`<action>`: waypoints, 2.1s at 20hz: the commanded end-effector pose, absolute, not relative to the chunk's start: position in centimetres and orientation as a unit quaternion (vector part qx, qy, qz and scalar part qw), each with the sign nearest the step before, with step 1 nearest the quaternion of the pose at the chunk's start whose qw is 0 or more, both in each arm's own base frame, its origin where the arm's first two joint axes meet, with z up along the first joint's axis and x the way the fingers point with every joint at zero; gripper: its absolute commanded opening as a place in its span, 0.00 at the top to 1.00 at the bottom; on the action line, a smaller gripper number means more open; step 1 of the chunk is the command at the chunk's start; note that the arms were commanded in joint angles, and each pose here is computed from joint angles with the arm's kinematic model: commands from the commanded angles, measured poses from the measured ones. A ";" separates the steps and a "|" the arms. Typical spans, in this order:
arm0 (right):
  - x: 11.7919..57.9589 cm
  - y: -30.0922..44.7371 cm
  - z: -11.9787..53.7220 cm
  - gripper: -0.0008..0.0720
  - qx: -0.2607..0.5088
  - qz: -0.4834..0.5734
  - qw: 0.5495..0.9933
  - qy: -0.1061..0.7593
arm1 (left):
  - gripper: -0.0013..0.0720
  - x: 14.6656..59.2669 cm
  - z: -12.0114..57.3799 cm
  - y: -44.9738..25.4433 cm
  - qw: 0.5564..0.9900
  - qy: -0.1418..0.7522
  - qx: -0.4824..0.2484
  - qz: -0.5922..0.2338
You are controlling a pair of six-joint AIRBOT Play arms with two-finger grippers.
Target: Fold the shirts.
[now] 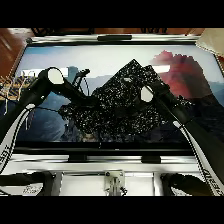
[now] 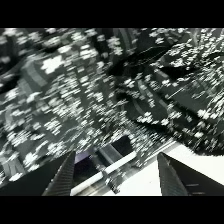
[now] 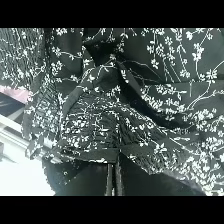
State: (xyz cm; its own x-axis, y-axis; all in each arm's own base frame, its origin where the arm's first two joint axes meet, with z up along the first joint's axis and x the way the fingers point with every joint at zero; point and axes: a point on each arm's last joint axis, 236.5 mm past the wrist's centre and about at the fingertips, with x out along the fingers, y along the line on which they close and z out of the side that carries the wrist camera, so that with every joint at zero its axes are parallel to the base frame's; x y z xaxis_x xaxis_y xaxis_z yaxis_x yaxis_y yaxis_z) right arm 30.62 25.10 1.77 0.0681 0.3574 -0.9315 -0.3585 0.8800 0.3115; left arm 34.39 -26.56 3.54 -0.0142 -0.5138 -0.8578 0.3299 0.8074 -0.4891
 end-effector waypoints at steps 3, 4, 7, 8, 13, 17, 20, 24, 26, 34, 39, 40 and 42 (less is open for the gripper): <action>30.1 24.9 1.6 0.90 0.007 0.234 0.723 0.650 | 0.16 35.7 4.5 -24.7 0.709 0.640 -0.073 -0.287; 30.0 24.9 1.6 0.90 0.010 0.232 0.722 0.652 | 0.16 36.1 5.5 -23.0 0.711 0.641 -0.072 -0.281; 29.5 24.8 1.6 0.90 0.011 0.233 0.715 0.660 | 0.16 38.1 9.9 -16.5 0.737 0.624 -0.077 -0.247; 29.4 24.7 1.6 0.90 0.009 0.232 0.712 0.662 | 0.17 38.8 11.6 -13.5 0.756 0.612 -0.075 -0.219; 29.2 24.6 1.5 0.90 0.006 0.233 0.709 0.666 | 0.16 35.3 14.5 4.9 0.766 0.642 -0.006 0.029; 28.9 24.5 1.5 0.90 0.004 0.232 0.705 0.670 | 0.18 32.8 12.0 6.3 0.750 0.658 -0.023 0.056; 28.5 24.3 1.4 0.90 0.001 0.231 0.699 0.677 | 0.18 31.0 8.5 6.7 0.773 0.629 0.006 0.080; 28.5 24.3 1.4 0.90 0.004 0.228 0.699 0.677 | 0.17 26.2 2.4 9.9 0.749 0.654 0.066 0.090; 28.6 24.4 1.4 0.90 0.011 0.222 0.700 0.679 | 0.22 25.5 -0.1 10.4 0.740 0.663 0.069 0.084; 28.2 24.2 1.4 0.90 0.027 0.204 0.694 0.690 | 0.29 27.0 -2.9 11.8 0.744 0.658 0.094 0.072; 28.1 24.4 1.5 0.90 0.036 0.201 0.692 0.693 | 0.29 27.4 -5.1 13.7 0.738 0.665 0.066 0.094; 28.0 24.4 1.5 0.90 0.037 0.201 0.691 0.693 | 0.29 27.2 -5.4 14.2 0.736 0.667 0.056 0.103; 28.0 24.4 1.5 0.90 0.036 0.201 0.690 0.694 | 0.29 26.9 -6.0 14.8 0.731 0.673 0.050 0.105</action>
